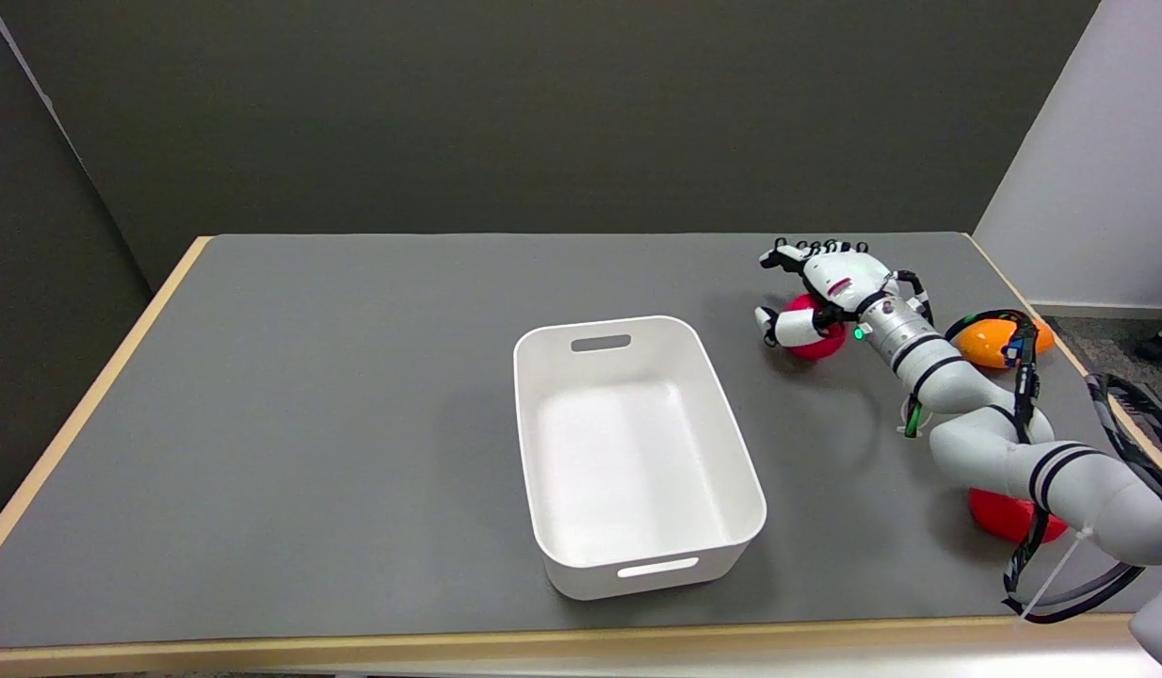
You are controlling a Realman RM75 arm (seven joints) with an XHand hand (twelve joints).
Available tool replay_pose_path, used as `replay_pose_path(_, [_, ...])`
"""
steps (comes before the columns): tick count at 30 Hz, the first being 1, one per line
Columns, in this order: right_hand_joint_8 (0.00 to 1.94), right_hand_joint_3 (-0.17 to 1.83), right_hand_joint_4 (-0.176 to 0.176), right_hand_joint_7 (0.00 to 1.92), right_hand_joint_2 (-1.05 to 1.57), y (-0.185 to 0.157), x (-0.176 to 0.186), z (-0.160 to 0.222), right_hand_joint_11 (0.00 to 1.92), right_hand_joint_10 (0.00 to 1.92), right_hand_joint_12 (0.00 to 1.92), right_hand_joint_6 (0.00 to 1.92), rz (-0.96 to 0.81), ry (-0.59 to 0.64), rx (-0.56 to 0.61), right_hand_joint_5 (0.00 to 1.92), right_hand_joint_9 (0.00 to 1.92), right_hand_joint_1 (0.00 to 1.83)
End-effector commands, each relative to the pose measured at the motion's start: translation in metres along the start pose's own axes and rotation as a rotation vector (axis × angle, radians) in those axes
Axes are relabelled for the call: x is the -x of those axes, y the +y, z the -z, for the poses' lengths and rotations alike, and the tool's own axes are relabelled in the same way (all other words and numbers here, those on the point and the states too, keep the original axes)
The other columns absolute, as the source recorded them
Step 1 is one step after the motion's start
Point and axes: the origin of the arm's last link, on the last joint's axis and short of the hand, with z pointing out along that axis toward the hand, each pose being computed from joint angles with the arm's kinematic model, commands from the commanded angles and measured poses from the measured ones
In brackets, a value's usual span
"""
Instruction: Pick up the red apple.
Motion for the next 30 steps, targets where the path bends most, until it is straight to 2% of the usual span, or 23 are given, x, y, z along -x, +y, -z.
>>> replay_pose_path(1, [0.47,0.98,0.124,0.40,0.73,-0.006,0.007,0.000,0.26,0.78,1.29,0.62,0.013,-0.013,-0.020,0.27,0.37,0.54])
replay_pose_path(6, [0.47,0.94,0.123,0.42,0.75,-0.007,0.010,0.003,0.27,0.81,1.32,0.66,0.011,-0.018,-0.021,0.29,0.38,0.59])
replay_pose_path(11, [0.50,1.02,0.128,0.41,0.74,-0.005,0.009,0.007,0.28,0.80,1.29,0.67,0.008,-0.010,-0.024,0.29,0.40,0.55])
replay_pose_path(21, [0.51,1.02,0.129,0.42,0.72,0.015,-0.038,0.026,0.27,0.80,1.28,0.66,-0.013,0.132,-0.007,0.30,0.40,0.49])
replay_pose_path(30, [0.48,0.96,0.121,0.44,0.72,0.013,-0.043,0.028,0.25,0.83,1.31,0.64,-0.001,0.152,-0.017,0.31,0.38,0.51])
